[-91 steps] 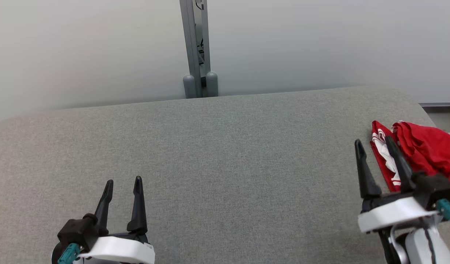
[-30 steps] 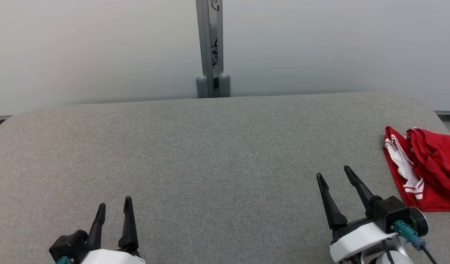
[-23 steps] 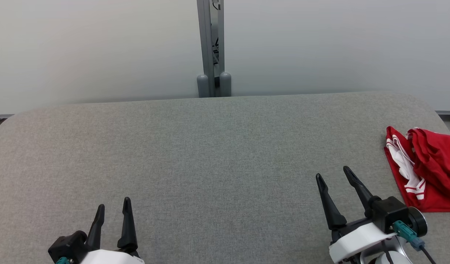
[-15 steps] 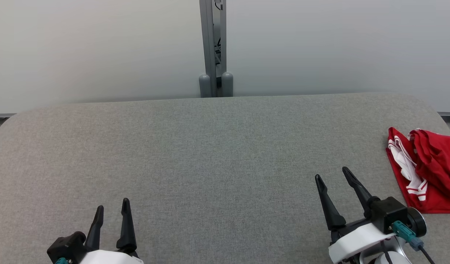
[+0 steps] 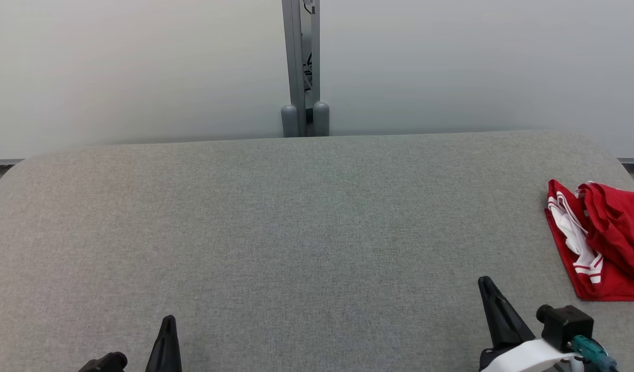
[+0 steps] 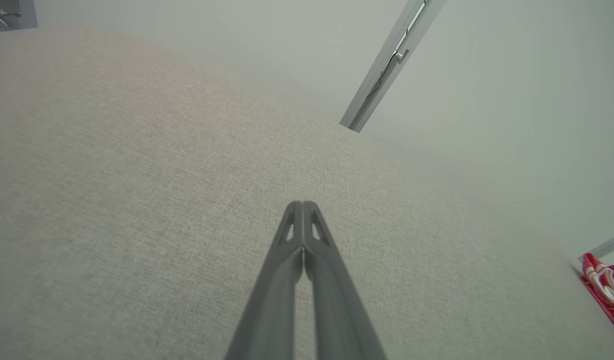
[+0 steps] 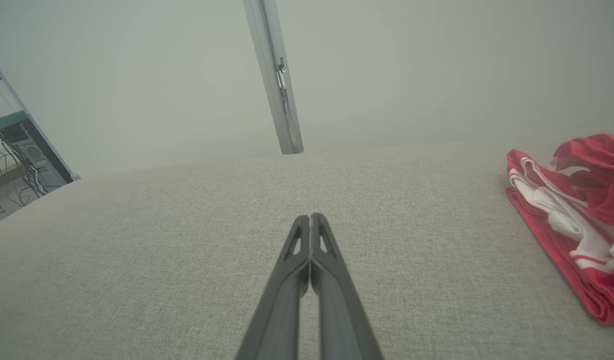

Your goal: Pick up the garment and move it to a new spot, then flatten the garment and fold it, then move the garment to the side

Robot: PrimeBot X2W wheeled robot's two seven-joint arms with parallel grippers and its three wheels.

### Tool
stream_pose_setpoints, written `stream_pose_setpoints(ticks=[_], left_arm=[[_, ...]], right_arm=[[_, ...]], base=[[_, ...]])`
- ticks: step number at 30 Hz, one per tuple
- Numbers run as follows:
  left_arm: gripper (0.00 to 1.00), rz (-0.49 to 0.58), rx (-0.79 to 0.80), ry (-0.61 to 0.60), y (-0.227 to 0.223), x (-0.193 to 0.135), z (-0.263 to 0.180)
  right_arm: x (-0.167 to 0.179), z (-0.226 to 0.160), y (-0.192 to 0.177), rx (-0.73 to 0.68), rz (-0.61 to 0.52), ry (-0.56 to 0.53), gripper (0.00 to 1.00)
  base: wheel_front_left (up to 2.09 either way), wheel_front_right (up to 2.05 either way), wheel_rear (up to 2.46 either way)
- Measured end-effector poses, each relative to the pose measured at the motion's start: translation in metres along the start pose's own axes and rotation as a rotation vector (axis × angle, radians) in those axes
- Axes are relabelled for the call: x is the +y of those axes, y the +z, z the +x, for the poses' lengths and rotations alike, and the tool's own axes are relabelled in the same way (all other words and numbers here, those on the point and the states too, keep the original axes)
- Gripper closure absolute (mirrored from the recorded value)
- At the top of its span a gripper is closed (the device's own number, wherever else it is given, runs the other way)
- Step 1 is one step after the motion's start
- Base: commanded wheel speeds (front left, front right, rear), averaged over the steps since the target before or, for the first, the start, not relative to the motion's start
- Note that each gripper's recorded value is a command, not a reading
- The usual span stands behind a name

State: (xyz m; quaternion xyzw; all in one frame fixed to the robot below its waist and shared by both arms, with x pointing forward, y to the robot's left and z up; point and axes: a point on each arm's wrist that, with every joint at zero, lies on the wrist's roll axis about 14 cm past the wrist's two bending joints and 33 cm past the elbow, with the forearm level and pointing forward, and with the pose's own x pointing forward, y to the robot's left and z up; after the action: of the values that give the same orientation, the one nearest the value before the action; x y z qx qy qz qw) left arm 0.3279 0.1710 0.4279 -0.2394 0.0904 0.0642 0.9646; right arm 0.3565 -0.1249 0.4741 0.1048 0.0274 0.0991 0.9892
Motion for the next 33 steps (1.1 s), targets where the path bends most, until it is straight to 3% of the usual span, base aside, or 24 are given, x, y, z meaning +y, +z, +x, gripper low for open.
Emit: stream_pose_setpoints(ticks=[17, 33], left_arm=[[1.0, -0.24, 0.002, -0.051, 0.007, -0.021, 0.007], [1.0, -0.418, 0.012, -0.096, 0.012, -0.038, 0.011]], right_arm=[[-0.046, -0.012, 0.006, -0.007, 0.322, -0.151, 1.0], [-0.073, -0.022, 0.013, -0.04, 0.555, -0.223, 1.0]], base=[[0.0, 0.0, 0.0], [0.0, 0.0, 0.0]])
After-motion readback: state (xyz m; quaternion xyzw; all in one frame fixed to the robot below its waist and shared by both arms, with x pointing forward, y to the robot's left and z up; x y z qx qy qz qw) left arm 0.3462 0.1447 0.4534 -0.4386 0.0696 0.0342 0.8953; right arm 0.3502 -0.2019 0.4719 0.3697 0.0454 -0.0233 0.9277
